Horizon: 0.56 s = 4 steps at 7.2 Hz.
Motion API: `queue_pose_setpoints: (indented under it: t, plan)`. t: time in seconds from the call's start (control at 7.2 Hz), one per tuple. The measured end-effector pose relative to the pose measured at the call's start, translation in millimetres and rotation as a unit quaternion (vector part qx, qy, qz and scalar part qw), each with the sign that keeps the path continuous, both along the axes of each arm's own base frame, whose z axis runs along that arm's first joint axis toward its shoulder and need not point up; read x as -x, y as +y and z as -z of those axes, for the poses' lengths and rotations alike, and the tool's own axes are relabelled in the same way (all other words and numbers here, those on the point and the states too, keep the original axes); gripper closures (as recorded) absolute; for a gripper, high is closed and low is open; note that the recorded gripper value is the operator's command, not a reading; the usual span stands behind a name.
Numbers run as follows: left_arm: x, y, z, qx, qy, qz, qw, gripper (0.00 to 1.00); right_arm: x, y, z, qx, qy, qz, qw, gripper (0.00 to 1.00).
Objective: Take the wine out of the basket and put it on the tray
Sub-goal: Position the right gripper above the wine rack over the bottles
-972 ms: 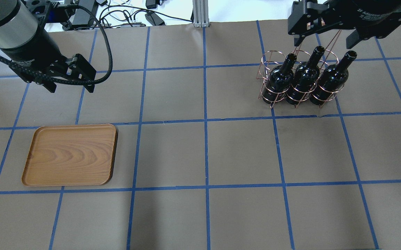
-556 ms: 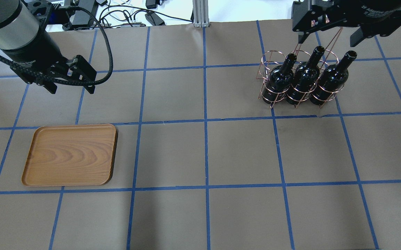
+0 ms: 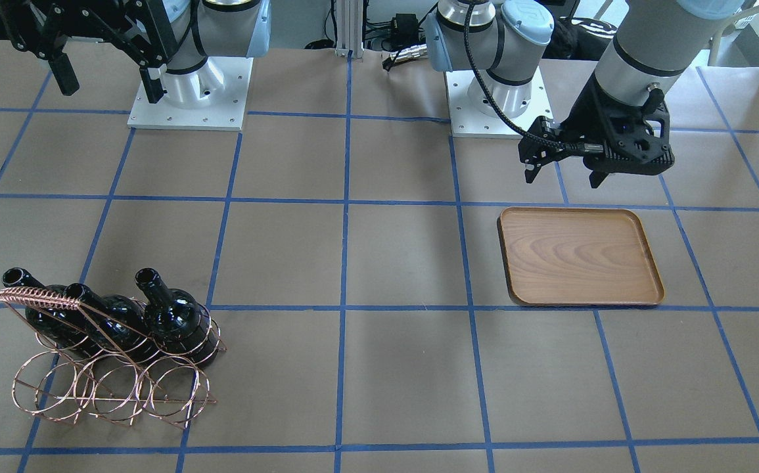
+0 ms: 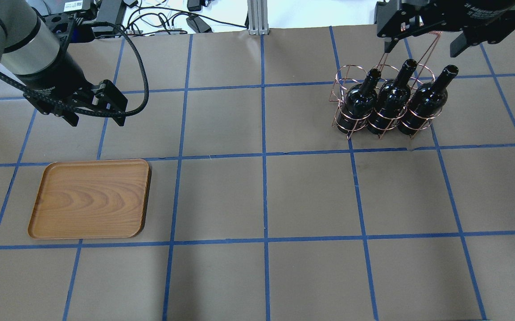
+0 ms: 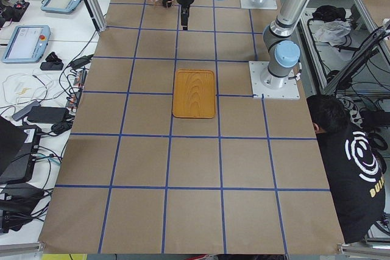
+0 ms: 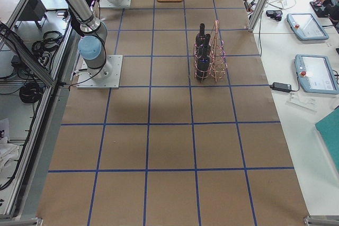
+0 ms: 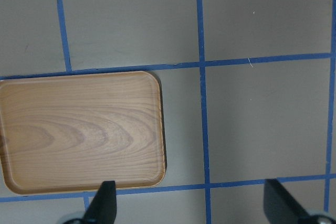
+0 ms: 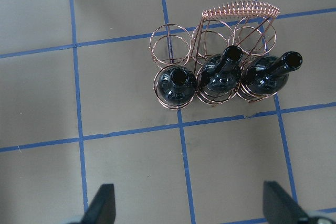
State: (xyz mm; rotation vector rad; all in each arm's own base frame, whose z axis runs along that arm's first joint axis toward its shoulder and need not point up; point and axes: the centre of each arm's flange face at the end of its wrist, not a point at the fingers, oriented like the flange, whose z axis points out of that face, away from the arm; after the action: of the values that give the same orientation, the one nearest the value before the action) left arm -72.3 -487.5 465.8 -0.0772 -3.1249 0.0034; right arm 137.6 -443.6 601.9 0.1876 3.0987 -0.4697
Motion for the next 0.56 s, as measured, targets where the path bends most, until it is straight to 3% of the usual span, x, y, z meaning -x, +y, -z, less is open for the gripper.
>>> queue_pose_setpoints:
  t: [0.56]
  plan:
    - [-3.0,-3.3,-5.0,0.023,-0.004,-0.003,0.9997,0.00,2.7,0.3,-2.4,0.001,0.013,0.001,0.9999,0.00]
